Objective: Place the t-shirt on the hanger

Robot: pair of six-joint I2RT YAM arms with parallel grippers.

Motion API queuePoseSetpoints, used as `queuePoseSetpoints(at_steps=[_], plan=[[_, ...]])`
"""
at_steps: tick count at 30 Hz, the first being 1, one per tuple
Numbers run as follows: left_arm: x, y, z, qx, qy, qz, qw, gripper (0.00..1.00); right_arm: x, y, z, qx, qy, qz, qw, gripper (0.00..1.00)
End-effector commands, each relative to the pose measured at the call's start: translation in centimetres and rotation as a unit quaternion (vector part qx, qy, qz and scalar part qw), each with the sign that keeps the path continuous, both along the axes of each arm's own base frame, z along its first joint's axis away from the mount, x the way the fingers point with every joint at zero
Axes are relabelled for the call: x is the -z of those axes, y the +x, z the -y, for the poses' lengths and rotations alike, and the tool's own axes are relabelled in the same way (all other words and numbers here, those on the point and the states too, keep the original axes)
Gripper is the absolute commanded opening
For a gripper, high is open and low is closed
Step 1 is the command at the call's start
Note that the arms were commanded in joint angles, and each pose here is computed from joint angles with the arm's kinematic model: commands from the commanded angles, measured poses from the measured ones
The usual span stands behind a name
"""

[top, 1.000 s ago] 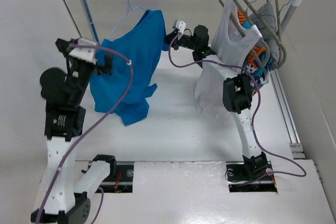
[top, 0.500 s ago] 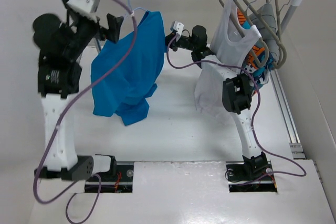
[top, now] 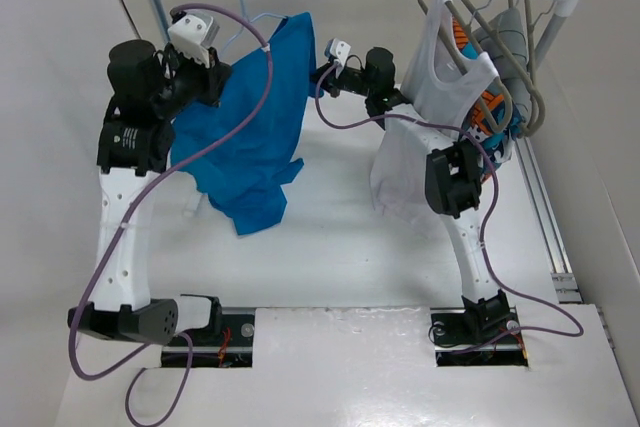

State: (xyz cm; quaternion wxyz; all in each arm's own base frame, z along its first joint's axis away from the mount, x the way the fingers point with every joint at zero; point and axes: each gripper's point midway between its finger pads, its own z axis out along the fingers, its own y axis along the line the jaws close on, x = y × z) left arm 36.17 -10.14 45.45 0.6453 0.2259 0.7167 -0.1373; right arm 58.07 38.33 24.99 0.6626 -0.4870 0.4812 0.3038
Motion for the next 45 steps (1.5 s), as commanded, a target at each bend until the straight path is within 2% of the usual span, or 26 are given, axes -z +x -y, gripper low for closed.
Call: queuePoseSetpoints(at_steps=[1,6,9,10,11,13,14,15,16,18,19,24,25,26,28,29,32,36,39,43,45], plan=[[-2.4,-1.6,-0.4,-0.013,-0.026,0.041,0.999,0.0,-0.9,0.5,1.9,0.048,-0.009,-0.024,0.999,0.0],[-2.4,-2.9,-0.8,-0.028,-0.039,0.044,0.998,0.0,1.3,1.4,3.2,0.085,-0.023,-0.055,0.995,0.0],[-2.5,-3.4,-1.1,-0.038,-0.052,0.047,0.997,0.0,-0.1,0.8,2.7,0.061,-0.017,-0.043,0.997,0.47],[-1.9,-3.0,-1.5,-0.052,-0.055,0.038,0.996,0.0,-0.5,0.7,2.6,0.056,-0.017,-0.034,0.998,0.69],[-2.4,-3.2,-1.8,-0.062,-0.062,0.045,0.995,0.0,-0.5,0.4,2.1,0.051,-0.018,-0.034,0.998,0.77],[-1.6,-2.9,-2.7,-0.091,-0.065,0.036,0.993,0.0,-1.4,-0.2,2.5,0.056,-0.019,-0.029,0.998,0.84],[-1.6,-3.1,-3.0,-0.103,-0.07,0.036,0.992,0.0,-1.4,-0.1,2.9,0.068,-0.022,-0.028,0.997,0.95],[-1.6,-3.1,-3.5,-0.116,-0.07,0.041,0.99,0.0,-2.6,-0.2,4.0,0.081,-0.02,-0.024,0.996,1.0],[-2.1,-3.6,-4.0,-0.129,-0.077,0.053,0.987,0.0,-0.9,-0.5,4.4,0.089,-0.031,-0.039,0.995,1.0],[-1.2,-3.5,-5.2,-0.165,-0.08,0.051,0.982,0.0,-1.5,-0.8,5.6,0.107,-0.032,-0.042,0.993,1.0],[-1.3,-3.6,-5.5,-0.173,-0.081,0.056,0.98,0.0,0.1,-0.8,6.5,0.118,-0.043,-0.055,0.991,1.0],[0.0,-3.3,-5.9,-0.187,-0.087,0.047,0.977,0.0,1.6,-3.1,6.8,0.107,-0.065,-0.062,0.99,1.0],[0.2,-3.5,-5.7,-0.181,-0.087,0.045,0.978,0.08,1.9,-3.4,6.9,0.107,-0.07,-0.062,0.99,1.0],[0.0,-3.6,-5.4,-0.174,-0.089,0.049,0.979,0.21,2.1,-4.4,6.7,0.101,-0.075,-0.062,0.99,1.0],[0.4,-3.6,-4.5,-0.149,-0.088,0.042,0.984,0.48,2.3,-4.9,6.9,0.1,-0.08,-0.061,0.99,1.0],[0.1,-4.1,-4.0,-0.137,-0.09,0.047,0.985,0.68,2.0,-5.6,6.6,0.095,-0.084,-0.058,0.99,1.0],[-0.4,-4.5,-3.8,-0.127,-0.088,0.056,0.986,0.99,2.9,-6.9,6.7,0.089,-0.101,-0.066,0.989,1.0],[-2.7,-6.2,-4.9,-0.143,-0.072,0.099,0.982,0.99,3.8,-9.4,6.3,0.082,-0.136,-0.056,0.986,1.0],[-5.2,-8.1,-7.0,-0.189,-0.065,0.145,0.969,0.99,4.8,-11.1,5.8,0.075,-0.154,-0.06,0.983,1.0],[-6.6,-12.0,-10.6,-0.268,-0.074,0.187,0.942,0.99,7.2,-13.6,6.9,0.077,-0.178,-0.084,0.978,1.0],[-5.5,-13.1,-12.5,-0.315,-0.078,0.192,0.926,0.99,7.8,-14.7,7.0,0.075,-0.184,-0.09,0.976,1.0]])
